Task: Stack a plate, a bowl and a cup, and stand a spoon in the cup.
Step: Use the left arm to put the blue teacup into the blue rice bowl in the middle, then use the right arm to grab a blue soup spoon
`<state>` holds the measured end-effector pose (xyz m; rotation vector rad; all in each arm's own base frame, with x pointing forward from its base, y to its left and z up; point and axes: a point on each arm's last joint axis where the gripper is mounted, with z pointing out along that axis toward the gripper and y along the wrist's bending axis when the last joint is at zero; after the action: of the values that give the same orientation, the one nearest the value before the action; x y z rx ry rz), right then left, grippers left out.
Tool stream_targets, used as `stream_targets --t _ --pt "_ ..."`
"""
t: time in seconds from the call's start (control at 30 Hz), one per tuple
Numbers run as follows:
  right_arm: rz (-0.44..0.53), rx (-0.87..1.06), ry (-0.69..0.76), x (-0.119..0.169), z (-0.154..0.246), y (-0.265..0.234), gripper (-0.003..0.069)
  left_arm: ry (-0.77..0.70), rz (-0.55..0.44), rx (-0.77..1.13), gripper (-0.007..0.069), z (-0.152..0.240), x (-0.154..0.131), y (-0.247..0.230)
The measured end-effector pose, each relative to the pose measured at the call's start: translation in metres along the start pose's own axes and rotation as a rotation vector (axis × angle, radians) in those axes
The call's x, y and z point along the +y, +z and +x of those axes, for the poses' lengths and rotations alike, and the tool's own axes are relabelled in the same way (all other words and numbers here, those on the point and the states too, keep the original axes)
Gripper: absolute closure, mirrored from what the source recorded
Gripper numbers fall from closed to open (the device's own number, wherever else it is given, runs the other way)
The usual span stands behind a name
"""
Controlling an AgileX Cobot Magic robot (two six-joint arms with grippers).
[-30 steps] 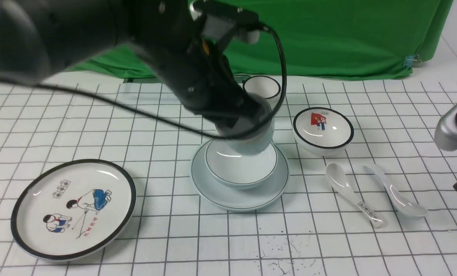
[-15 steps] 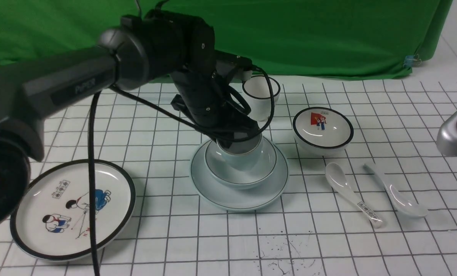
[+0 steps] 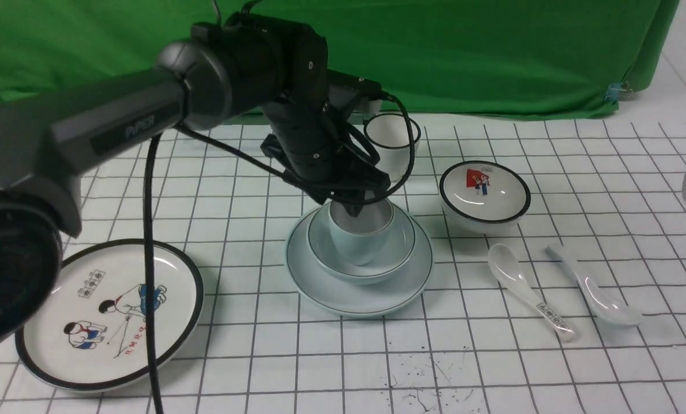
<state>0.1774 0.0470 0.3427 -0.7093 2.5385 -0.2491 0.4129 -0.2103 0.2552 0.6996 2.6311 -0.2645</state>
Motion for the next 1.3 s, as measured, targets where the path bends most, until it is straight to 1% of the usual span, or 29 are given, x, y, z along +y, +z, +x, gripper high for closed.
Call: stream_targets --t 0.07,0.1,0.13,0.17,0.2,0.23,0.27,0.3,0.33,0.37,0.4,0.43,0.47,0.5,0.53,0.57,0.6,0.67,0.7,0.73,0.87,1.03,1.07,1.13,1.23,1.27,1.3 --pt "0.019 0.006 0.047 -0.011 -0.005 0.012 0.0594 0.013 -0.006 -0.046 0.0204 -0.008 -0.003 -0.031" --pt "0.026 0.012 0.064 -0.016 -0.009 0.022 0.0575 0.023 -0.015 -0.086 0.0193 -0.012 -0.004 -0.056" --pt "0.026 0.005 0.067 -0.017 -0.010 0.023 0.0571 0.028 -0.020 -0.100 0.0192 -0.013 -0.005 -0.064" --pt "0.028 0.010 0.072 -0.021 -0.016 0.036 0.0533 0.039 -0.034 -0.149 0.0196 -0.014 -0.007 -0.091" --pt "0.027 -0.003 0.068 -0.023 -0.023 0.048 0.0487 0.048 -0.050 -0.193 0.0218 -0.012 -0.008 -0.118" --pt "0.023 0.001 0.060 -0.023 -0.027 0.056 0.0450 0.052 -0.059 -0.223 0.0234 -0.009 -0.010 -0.135" --pt "0.019 -0.005 0.049 -0.023 -0.031 0.065 0.0411 0.056 -0.071 -0.243 0.0267 -0.005 -0.011 -0.149" --pt "0.013 -0.014 0.030 -0.023 -0.038 0.079 0.0344 0.062 -0.093 -0.276 0.0308 0.002 -0.012 -0.171" --pt "0.007 -0.021 0.020 -0.022 -0.043 0.090 0.0300 0.066 -0.111 -0.292 0.0365 0.009 -0.012 -0.185" --pt "0.002 -0.025 0.012 -0.021 -0.048 0.101 0.0270 0.066 -0.123 -0.302 0.0407 0.018 -0.013 -0.197" --pt "0.003 -0.031 0.012 -0.021 -0.049 0.104 0.0264 0.064 -0.127 -0.295 0.0428 0.021 -0.012 -0.197" --pt "-0.009 -0.019 0.000 -0.019 -0.053 0.122 0.0228 0.062 -0.133 -0.304 0.0504 0.035 -0.014 -0.210" --pt "-0.014 -0.013 -0.007 -0.019 -0.056 0.131 0.0219 0.059 -0.132 -0.298 0.0546 0.047 -0.015 -0.214" --pt "-0.023 -0.001 -0.015 -0.017 -0.060 0.145 0.0214 0.056 -0.125 -0.283 0.0606 0.063 -0.016 -0.215" --pt "-0.025 0.004 -0.017 -0.017 -0.061 0.147 0.0214 0.056 -0.126 -0.292 0.0606 0.064 -0.017 -0.218" --pt "-0.036 0.026 -0.020 -0.016 -0.066 0.162 0.0214 0.049 -0.113 -0.287 0.0641 0.082 -0.019 -0.220" --pt "-0.042 0.042 -0.023 -0.016 -0.069 0.173 0.0214 0.044 -0.101 -0.287 0.0653 0.094 -0.020 -0.219" --pt "-0.055 0.074 -0.029 -0.015 -0.077 0.195 0.0214 0.034 -0.081 -0.277 0.0660 0.122 -0.022 -0.214" --pt "-0.056 0.077 -0.029 -0.015 -0.078 0.197 0.0214 0.032 -0.078 -0.267 0.0660 0.125 -0.023 -0.211" --pt "-0.062 0.091 -0.032 -0.015 -0.083 0.209 0.0214 0.026 -0.070 -0.253 0.0660 0.142 -0.023 -0.206" --pt "-0.070 0.112 -0.036 -0.015 -0.096 0.237 0.0214 -0.007 -0.056 -0.191 0.0660 0.181 -0.024 -0.193" --pt "-0.082 0.146 -0.042 -0.013 -0.099 0.257 0.0217 -0.038 -0.052 -0.152 0.0659 0.202 -0.025 -0.183" --pt "-0.086 0.160 -0.043 -0.012 -0.098 0.261 0.0230 -0.043 -0.052 -0.149 0.0659 0.204 -0.025 -0.183" --pt "-0.090 0.176 -0.042 -0.012 -0.096 0.262 0.0288 -0.046 -0.052 -0.146 0.0659 0.206 -0.025 -0.182" --pt "-0.096 0.207 -0.042 -0.011 -0.094 0.261 0.0451 -0.048 -0.051 -0.159 0.0659 0.205 -0.025 -0.182" --pt "-0.097 0.214 -0.042 -0.011 -0.094 0.260 0.0489 -0.048 -0.052 -0.168 0.0659 0.204 -0.024 -0.183" --pt "-0.097 0.222 -0.041 -0.012 -0.093 0.257 0.0484 -0.048 -0.052 -0.182 0.0659 0.203 -0.024 -0.183"
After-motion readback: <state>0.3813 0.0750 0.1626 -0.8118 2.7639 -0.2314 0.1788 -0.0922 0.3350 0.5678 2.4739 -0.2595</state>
